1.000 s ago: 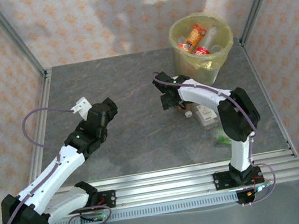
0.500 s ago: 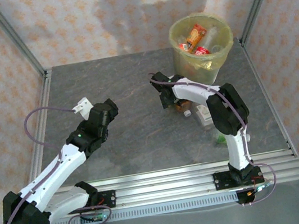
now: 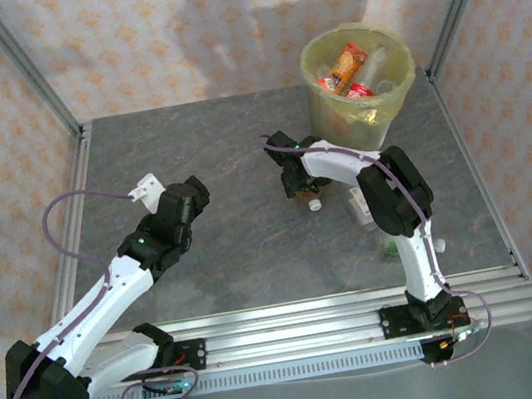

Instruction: Put the plastic bottles in the bin

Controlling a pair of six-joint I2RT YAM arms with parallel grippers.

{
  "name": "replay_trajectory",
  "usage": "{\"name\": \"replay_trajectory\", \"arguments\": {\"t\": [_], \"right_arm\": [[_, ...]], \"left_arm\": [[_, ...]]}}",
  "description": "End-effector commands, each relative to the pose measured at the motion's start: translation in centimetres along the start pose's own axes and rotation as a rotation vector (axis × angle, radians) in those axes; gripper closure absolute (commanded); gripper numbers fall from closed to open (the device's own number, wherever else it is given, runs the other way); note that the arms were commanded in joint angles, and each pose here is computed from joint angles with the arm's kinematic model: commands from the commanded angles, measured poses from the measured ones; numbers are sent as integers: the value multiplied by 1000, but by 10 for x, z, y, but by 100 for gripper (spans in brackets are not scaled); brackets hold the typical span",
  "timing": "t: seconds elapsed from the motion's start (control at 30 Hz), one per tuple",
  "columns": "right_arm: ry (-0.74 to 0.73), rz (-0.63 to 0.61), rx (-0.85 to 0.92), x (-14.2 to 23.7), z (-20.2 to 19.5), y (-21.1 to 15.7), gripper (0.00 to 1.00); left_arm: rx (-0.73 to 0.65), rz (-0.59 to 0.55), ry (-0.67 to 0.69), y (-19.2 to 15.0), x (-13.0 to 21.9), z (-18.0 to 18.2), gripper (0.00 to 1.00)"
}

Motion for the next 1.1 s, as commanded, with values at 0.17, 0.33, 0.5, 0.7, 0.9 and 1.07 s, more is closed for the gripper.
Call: {"name": "replay_trajectory", "arguments": {"t": [0.17, 0.33, 0.5, 0.7, 0.9, 1.07], "right_arm": [[128, -89, 10, 23, 14, 14, 49], [124, -190, 43, 72, 20, 19, 51], [172, -337, 51, 144, 10, 25, 52], [94, -503, 33, 219, -25, 32, 52], [-39, -586, -41, 263, -75, 47, 52], [-152, -634, -111, 284, -115, 63, 53]], "left_arm": [[-16, -42, 47, 4, 0, 8, 0], [-14, -56, 49, 6, 3, 10, 0], [-15, -63, 41, 7, 4, 10, 0], [-9, -55, 33, 6, 3, 9, 0], [-2, -42, 20, 6, 2, 5, 0], [0, -34, 15, 5, 2, 4, 0]]}}
Point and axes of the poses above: each hand's point on the last joint's axis, 136 mm out from that joint toward the fingers, its own x axis back along the fingers, its own z axis along the line the jaws close on, y = z × x, the point moved 9 cm from there along x, back along the fingers, and after that the axes turned 14 degrees about x, right-handed, at the moved point
